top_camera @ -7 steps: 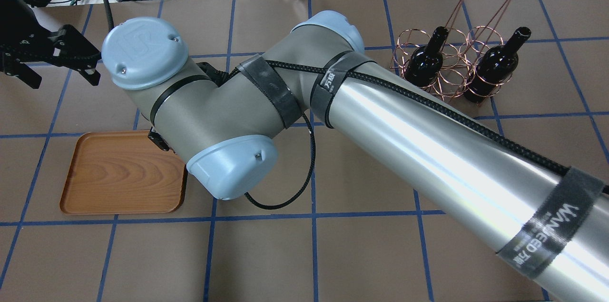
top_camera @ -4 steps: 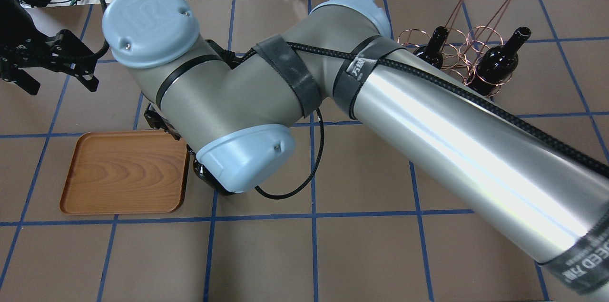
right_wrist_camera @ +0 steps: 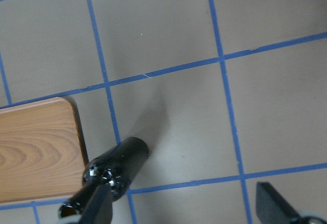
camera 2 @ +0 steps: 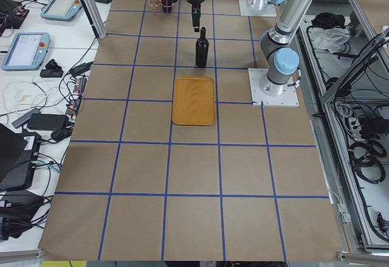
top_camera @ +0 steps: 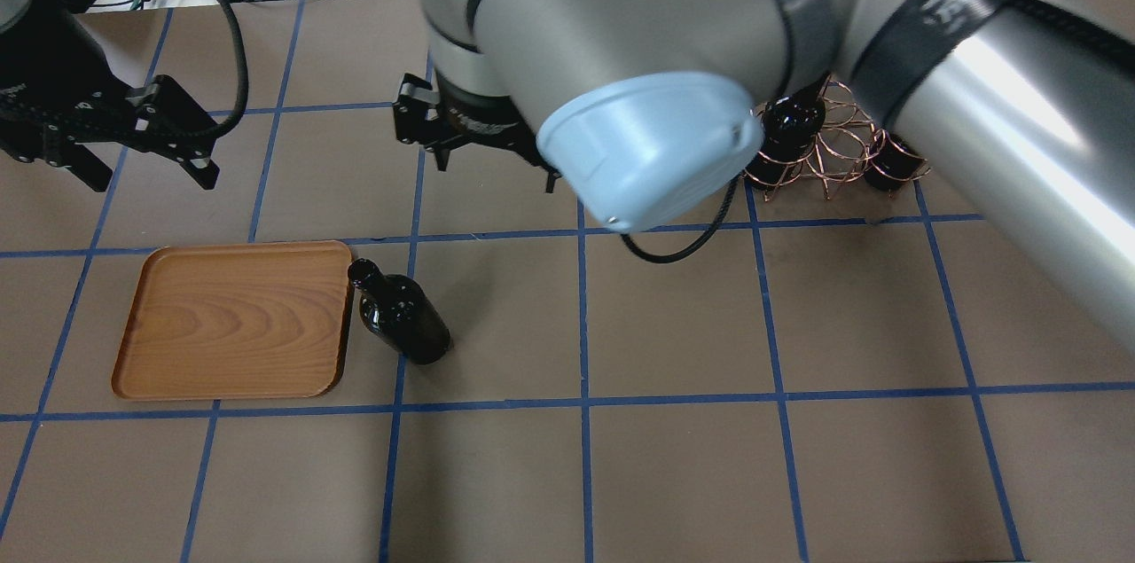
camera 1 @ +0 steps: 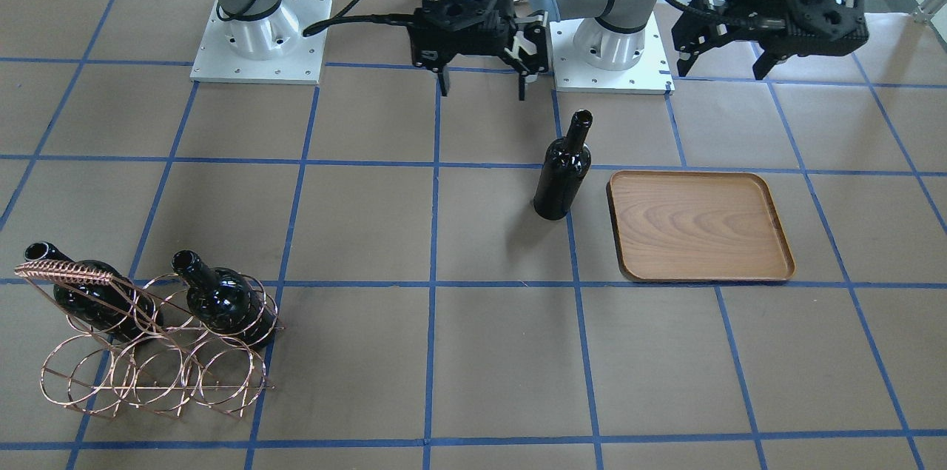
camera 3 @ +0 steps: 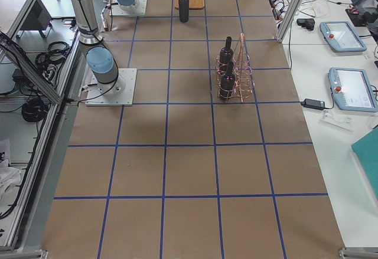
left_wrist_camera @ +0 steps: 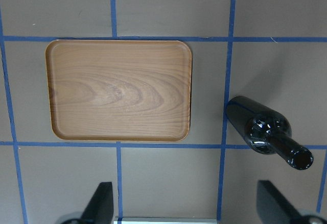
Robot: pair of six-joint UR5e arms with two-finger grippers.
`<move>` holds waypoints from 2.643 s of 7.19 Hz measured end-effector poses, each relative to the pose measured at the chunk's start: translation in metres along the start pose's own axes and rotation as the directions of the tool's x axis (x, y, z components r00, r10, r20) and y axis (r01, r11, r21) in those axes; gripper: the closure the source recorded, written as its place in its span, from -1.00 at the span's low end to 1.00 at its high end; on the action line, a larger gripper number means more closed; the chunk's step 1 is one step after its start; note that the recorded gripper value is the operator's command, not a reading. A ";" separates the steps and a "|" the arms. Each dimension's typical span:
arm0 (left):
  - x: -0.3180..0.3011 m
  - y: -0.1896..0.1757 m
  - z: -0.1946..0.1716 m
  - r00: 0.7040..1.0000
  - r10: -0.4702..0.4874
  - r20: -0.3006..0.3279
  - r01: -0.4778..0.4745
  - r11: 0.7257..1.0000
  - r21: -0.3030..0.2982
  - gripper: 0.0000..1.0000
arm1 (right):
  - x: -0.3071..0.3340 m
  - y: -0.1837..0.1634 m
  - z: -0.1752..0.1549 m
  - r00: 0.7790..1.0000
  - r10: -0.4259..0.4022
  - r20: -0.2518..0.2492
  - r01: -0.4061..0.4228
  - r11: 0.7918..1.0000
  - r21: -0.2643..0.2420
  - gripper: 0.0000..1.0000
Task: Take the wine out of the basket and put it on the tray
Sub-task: 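Set the bottle upright beside the tray and open the right gripper, then lower the left gripper onto the bottle neck while the right arm withdraws to the rack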
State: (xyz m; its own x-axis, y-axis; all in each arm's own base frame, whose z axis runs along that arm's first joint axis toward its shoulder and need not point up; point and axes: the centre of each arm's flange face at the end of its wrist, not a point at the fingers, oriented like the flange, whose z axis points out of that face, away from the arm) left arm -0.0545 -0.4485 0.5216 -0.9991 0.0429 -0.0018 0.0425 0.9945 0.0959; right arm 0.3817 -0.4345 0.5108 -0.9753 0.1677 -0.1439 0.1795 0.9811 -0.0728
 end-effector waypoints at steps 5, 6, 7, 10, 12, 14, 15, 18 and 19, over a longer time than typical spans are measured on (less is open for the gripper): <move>0.087 -0.009 0.070 0.990 0.136 -0.031 -0.136 0.991 0.003 -0.95 | 0.174 -0.077 -0.060 0.968 -0.196 -0.158 0.192 0.980 -0.040 -1.00; 0.092 -0.011 0.084 0.990 0.138 -0.038 -0.139 0.990 -0.009 -0.95 | 0.184 -0.079 -0.066 0.963 -0.219 -0.159 0.216 0.976 -0.036 -1.00; 0.094 -0.011 0.097 0.989 0.141 -0.042 -0.143 0.989 -0.029 -0.95 | 0.187 -0.077 -0.072 0.961 -0.233 -0.149 0.232 0.972 -0.025 -1.00; 0.103 -0.016 0.134 0.986 0.148 -0.072 -0.153 0.986 -0.071 -0.78 | 0.188 -0.073 -0.077 0.961 -0.241 -0.138 0.241 0.970 -0.016 -1.00; 0.107 -0.013 0.142 0.983 0.167 -0.071 -0.173 0.981 -0.087 -0.66 | 0.187 -0.073 -0.077 0.960 -0.242 -0.138 0.242 0.970 -0.015 -1.00; 0.106 -0.012 0.144 0.983 0.172 -0.062 -0.177 0.979 -0.097 -0.10 | 0.188 -0.072 -0.074 0.960 -0.243 -0.140 0.242 0.970 -0.023 -1.00; 0.105 -0.012 0.144 0.983 0.172 -0.061 -0.177 0.979 -0.099 -0.06 | 0.189 -0.073 -0.074 0.960 -0.243 -0.141 0.242 0.970 -0.024 -1.00; 0.105 -0.012 0.145 0.984 0.165 -0.060 -0.170 0.980 -0.107 0.31 | 0.188 -0.073 -0.072 0.960 -0.243 -0.139 0.242 0.970 -0.022 -1.00; 0.105 -0.012 0.145 0.984 0.165 -0.060 -0.170 0.980 -0.107 0.80 | 0.188 -0.073 -0.072 0.961 -0.241 -0.139 0.240 0.971 -0.019 -1.00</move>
State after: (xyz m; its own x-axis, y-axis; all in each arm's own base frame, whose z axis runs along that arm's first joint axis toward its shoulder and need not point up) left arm -0.1592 -0.4424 0.3761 -0.9769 0.2003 0.0739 0.2113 0.9566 0.2008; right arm 0.1758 -0.4677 0.5603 -0.9980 -0.0614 0.0164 -0.0626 0.9943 -0.0866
